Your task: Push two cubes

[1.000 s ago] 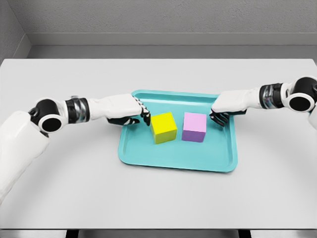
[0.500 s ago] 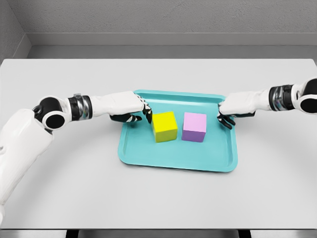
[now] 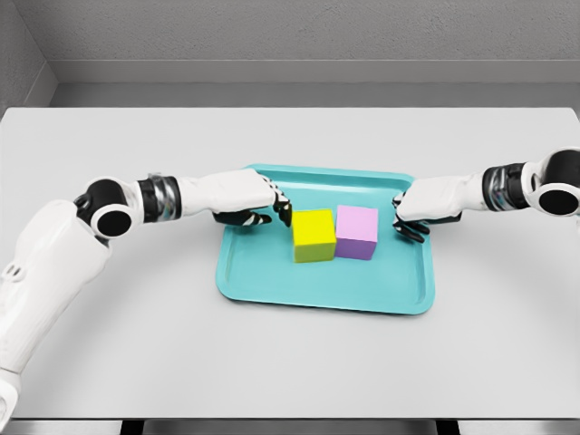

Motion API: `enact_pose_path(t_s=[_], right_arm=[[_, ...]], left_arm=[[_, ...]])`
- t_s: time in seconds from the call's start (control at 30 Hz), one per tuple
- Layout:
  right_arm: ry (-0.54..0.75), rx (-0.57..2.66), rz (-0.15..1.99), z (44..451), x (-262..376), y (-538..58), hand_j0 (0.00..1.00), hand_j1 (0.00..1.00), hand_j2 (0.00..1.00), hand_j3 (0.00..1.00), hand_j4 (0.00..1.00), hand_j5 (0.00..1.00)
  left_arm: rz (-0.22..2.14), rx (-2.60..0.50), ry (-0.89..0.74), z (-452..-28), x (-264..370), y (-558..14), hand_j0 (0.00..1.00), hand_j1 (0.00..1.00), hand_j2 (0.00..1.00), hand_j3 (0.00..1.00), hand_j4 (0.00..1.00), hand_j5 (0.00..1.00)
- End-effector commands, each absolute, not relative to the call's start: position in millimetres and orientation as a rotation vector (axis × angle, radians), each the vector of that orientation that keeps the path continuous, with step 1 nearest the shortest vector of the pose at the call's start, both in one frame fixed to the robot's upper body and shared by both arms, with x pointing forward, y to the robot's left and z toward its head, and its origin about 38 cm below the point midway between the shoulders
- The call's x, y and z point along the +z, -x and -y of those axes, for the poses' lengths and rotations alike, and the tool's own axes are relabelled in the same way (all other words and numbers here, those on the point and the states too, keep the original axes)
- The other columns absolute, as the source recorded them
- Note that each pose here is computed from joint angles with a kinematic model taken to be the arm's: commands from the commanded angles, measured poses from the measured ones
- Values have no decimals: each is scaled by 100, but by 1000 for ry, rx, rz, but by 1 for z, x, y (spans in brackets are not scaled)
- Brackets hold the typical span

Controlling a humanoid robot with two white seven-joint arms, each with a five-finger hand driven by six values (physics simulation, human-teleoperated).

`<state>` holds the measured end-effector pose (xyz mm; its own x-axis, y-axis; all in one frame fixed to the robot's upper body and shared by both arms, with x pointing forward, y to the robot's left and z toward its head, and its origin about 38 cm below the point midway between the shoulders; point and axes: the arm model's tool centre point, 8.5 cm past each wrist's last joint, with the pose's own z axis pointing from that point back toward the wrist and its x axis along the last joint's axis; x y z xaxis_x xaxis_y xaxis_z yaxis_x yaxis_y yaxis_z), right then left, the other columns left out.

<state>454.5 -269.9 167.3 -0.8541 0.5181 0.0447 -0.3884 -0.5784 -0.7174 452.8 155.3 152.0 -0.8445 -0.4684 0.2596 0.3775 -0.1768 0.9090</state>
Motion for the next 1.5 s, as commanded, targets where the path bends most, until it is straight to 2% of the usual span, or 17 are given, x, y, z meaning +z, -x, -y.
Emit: enact_pose_path(t_s=[0.0,0.23,0.63,0.8,1.07,1.23,1.3,1.47], right_arm=[[208,2400,1042,267,167,-452,14,14,14,14,14,14],[204,2405,1038,266,166,-452,14,14,14,14,14,14],[237,2401,1037,272,176,-456,14,14,14,14,14,14],[263,2395,1031,280,184,-458,15,15,15,15,15,15],[262,2392,1037,277,185,-461,15,15,15,15,15,15],[268,2370,1023,280,182,-468,15,15,15,15,15,15],[269,2363,1024,280,182,-470,15,15,15,15,15,15],[260,2360,1011,279,177,-472,15,15,15,15,15,15]], left_arm=[[1560,-2062,-102,-153,152,-452,52,52,52,52,52,52],[1577,-2060,-86,-145,152,-451,52,52,52,52,52,52],[1659,-2082,-130,-181,194,-432,52,52,52,52,52,52],[1757,-2081,29,-172,193,-383,52,52,52,52,52,52],[1768,-2052,137,-164,175,-358,52,52,52,52,52,52],[1779,-2057,298,-121,153,-343,58,58,58,58,58,58],[1792,-2051,374,-101,145,-335,57,57,57,57,57,57],[1790,-2005,417,-101,142,-338,55,55,55,55,55,55]])
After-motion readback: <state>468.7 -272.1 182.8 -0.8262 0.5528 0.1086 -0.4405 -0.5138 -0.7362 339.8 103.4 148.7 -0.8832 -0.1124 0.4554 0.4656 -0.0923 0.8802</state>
